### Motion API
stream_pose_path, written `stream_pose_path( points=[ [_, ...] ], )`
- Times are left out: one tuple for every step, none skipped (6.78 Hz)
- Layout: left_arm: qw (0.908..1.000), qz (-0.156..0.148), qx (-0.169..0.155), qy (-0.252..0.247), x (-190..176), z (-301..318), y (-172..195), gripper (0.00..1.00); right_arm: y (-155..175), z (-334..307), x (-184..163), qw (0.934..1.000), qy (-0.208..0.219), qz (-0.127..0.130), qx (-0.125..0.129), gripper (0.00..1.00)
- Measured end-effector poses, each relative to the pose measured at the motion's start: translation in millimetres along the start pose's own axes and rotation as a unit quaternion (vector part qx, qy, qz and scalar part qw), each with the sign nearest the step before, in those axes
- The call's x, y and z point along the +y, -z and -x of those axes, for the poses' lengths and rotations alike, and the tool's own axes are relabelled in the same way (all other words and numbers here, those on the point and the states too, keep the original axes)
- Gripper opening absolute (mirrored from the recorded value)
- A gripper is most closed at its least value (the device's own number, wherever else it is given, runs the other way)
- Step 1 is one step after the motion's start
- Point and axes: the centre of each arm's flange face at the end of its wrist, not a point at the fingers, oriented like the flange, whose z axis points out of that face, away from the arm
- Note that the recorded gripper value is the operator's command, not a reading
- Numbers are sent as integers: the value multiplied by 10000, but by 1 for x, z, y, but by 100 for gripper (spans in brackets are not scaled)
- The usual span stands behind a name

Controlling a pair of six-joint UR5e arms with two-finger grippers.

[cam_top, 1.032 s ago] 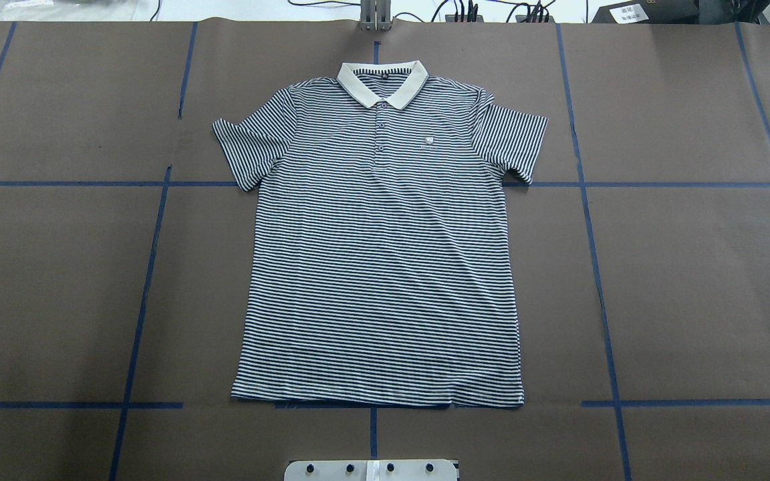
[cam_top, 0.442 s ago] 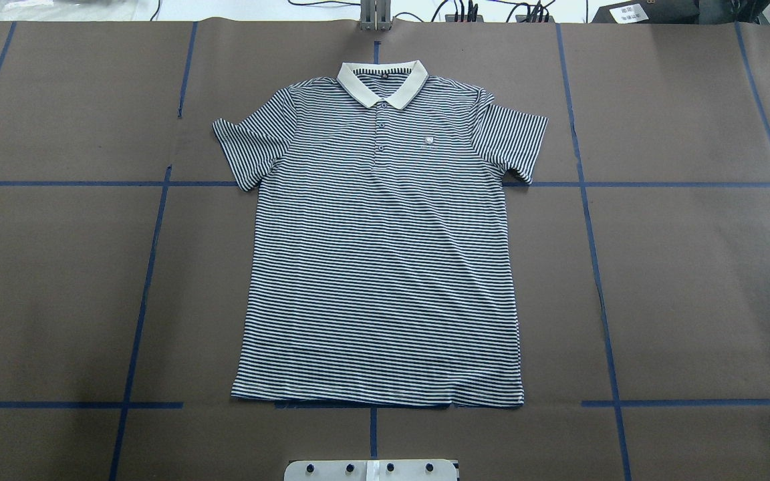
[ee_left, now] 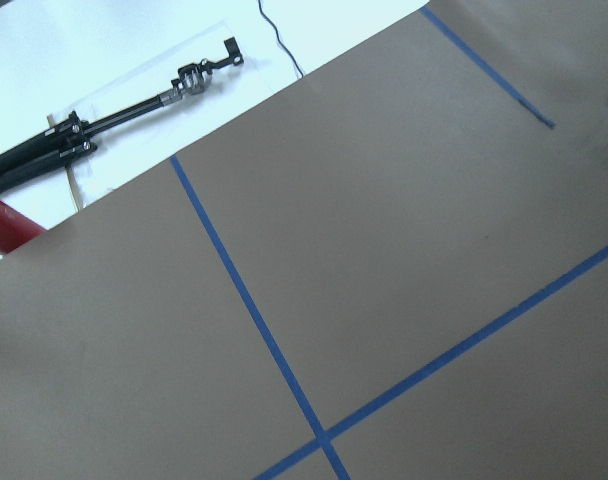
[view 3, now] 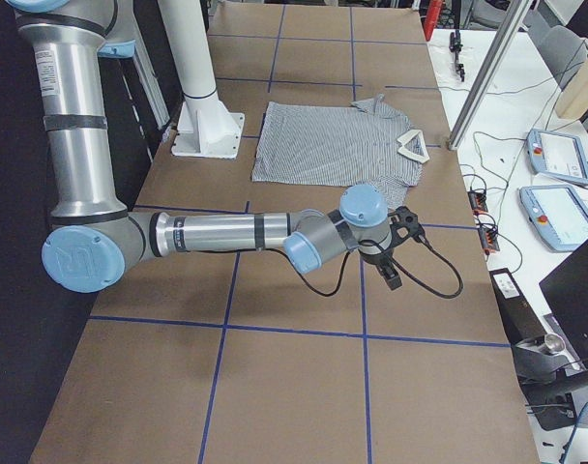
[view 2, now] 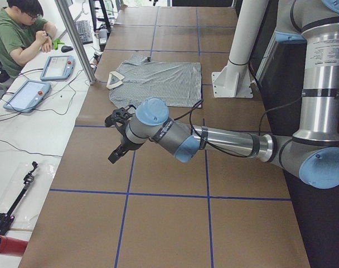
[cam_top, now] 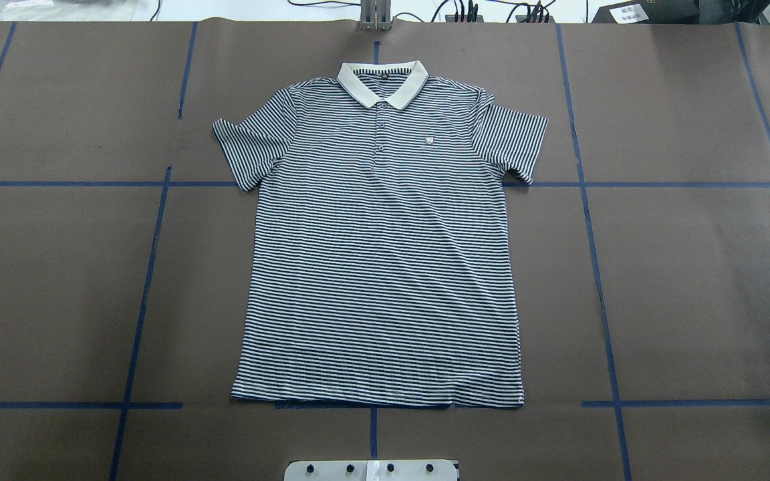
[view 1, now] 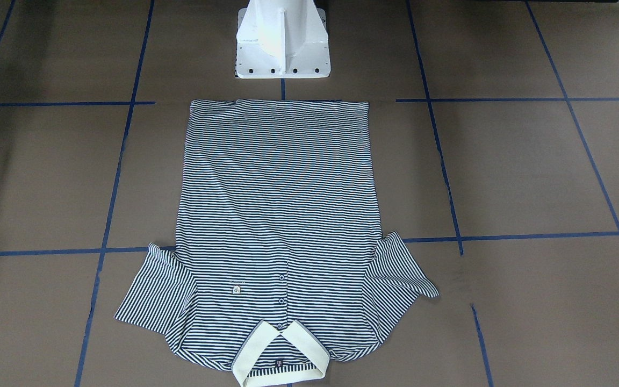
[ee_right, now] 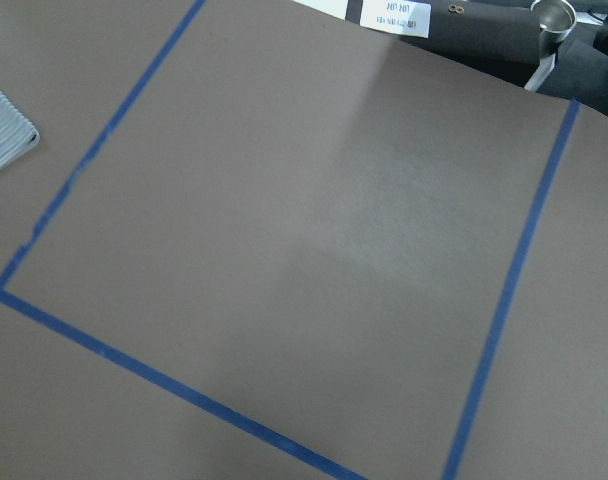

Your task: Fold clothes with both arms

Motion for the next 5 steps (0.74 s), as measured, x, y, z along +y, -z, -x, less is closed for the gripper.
stream_pose_path(
  points=[
    [9999,-96,0,73,-5,-2,1,100,-15,35,-32,9987,-487,-47,-105,100],
    [9998,-155,10,128,-8,-4,1,100,-35,82,-72,9956,-923,-119,-126,97],
    [9997,-175,22,148,-9,-6,0,100,-58,131,-108,9932,-1140,-203,-94,79],
    [9997,-185,31,143,-10,-7,0,100,-83,174,-141,9915,-1262,-289,-78,70],
    [9997,-190,73,137,-10,-9,-1,100,-109,212,-170,9895,-1390,-363,-160,60]
  ],
)
